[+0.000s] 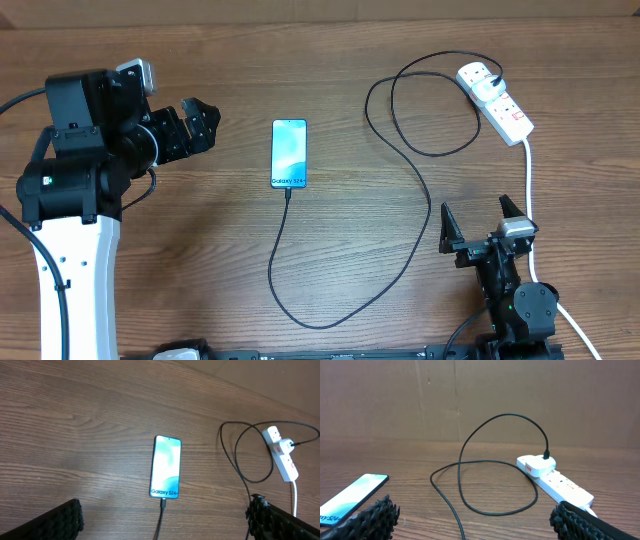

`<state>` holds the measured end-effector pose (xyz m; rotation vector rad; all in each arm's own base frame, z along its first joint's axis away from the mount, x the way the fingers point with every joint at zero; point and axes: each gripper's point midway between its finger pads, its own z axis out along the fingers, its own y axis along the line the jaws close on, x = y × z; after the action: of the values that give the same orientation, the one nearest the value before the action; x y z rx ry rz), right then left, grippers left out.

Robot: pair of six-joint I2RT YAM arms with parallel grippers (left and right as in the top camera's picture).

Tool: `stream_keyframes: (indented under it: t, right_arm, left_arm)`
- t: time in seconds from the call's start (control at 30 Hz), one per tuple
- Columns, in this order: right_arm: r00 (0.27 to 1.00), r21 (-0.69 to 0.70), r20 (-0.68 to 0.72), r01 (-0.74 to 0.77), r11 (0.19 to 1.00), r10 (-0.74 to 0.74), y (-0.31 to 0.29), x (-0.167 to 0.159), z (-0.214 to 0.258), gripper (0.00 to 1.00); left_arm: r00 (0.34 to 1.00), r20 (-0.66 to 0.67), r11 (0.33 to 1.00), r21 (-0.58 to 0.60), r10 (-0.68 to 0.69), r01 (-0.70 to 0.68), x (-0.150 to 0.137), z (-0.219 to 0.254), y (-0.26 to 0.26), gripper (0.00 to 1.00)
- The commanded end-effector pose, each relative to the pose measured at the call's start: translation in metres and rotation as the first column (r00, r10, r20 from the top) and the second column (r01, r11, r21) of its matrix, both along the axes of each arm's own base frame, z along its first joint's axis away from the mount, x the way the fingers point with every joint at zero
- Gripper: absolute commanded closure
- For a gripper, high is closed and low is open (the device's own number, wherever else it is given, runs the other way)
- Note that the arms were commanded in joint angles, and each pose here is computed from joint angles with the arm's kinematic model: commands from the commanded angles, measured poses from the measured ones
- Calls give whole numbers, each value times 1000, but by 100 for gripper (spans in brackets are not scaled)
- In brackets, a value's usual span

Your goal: Plug charger to phone and switch on socket

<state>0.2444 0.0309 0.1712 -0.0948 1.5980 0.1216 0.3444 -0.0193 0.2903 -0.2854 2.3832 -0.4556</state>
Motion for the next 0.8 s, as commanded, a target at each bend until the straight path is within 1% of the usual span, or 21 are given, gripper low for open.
stream_keyframes:
  t: [0.0,0.23,0.4,0.47,0.77]
  right_arm:
    - [1000,-1,5,6,1000,-6,-1,0,-1,0]
    - [1000,-1,5,6,1000,-6,-1,0,-1,0]
    - [1000,-1,5,6,1000,-6,-1,0,-1,0]
    - [1000,-1,5,6,1000,-6,-1,0,-1,0]
    - [1000,-1,5,6,1000,-6,-1,0,-1,0]
  left_arm:
    - [1000,-6,1000,20,3,-3,2,-4,3,0]
    - [1000,-21,1000,18,2,-1,-1,-6,2,0]
    - [987,-161,999,31,22,-17,-31,-25,5,0]
    - [981,-190,999,34,26,-20,-40,-28,5,0]
    - [981,-190,999,36,27,-21,-58,-33,3,0]
